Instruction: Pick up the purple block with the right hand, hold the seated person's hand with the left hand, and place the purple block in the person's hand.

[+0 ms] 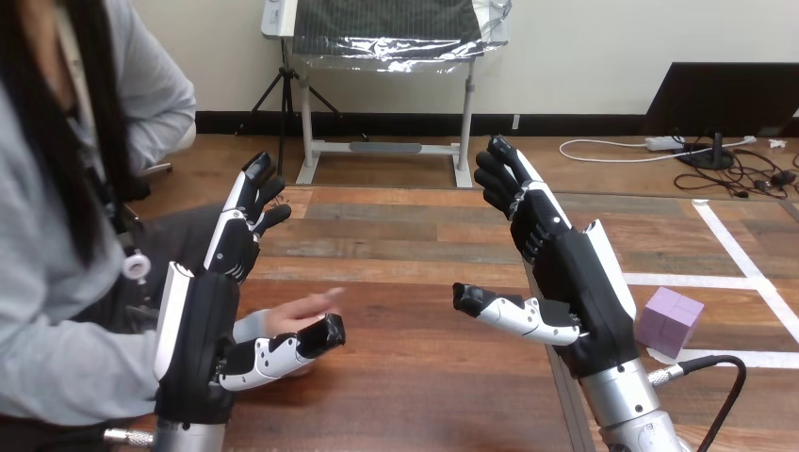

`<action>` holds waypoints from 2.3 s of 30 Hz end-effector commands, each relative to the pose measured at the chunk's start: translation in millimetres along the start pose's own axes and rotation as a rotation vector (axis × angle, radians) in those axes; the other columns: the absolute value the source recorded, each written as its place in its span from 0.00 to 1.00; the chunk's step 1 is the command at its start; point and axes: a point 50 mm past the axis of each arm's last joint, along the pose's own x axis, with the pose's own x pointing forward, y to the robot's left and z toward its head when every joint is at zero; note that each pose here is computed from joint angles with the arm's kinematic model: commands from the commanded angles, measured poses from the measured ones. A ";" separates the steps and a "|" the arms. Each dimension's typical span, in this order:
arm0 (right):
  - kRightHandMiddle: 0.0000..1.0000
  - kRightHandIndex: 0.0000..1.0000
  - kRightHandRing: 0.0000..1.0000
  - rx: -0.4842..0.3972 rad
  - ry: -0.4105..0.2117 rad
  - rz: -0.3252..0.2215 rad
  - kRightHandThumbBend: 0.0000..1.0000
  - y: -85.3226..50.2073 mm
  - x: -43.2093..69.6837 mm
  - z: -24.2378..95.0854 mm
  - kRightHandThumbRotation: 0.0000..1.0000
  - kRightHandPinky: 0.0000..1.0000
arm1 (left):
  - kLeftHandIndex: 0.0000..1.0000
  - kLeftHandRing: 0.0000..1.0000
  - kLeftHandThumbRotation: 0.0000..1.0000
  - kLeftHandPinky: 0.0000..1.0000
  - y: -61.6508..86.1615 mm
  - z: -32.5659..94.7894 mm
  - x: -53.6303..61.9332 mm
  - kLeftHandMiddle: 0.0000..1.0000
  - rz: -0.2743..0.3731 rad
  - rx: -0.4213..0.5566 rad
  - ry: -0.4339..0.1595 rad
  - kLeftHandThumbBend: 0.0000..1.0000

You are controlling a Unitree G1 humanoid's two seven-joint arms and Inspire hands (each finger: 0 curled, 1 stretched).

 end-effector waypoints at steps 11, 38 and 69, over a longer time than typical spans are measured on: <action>0.95 0.96 0.95 -0.024 -0.092 0.009 1.00 -3.1 15.9 12.6 0.41 0.96 | 0.94 0.91 0.62 0.84 3.1 4.6 15.5 0.94 0.040 -0.007 -0.067 1.00; 0.95 0.96 0.95 -0.033 -0.093 0.001 1.00 -3.4 15.5 13.1 0.42 0.97 | 0.94 0.91 0.63 0.83 4.0 3.6 13.5 0.94 0.044 -0.015 -0.056 1.00; 0.92 0.92 0.91 -0.230 -0.085 -0.079 1.00 -61.1 45.5 29.4 0.41 0.88 | 0.93 0.90 0.63 0.82 4.4 3.7 15.9 0.93 0.056 -0.021 -0.058 1.00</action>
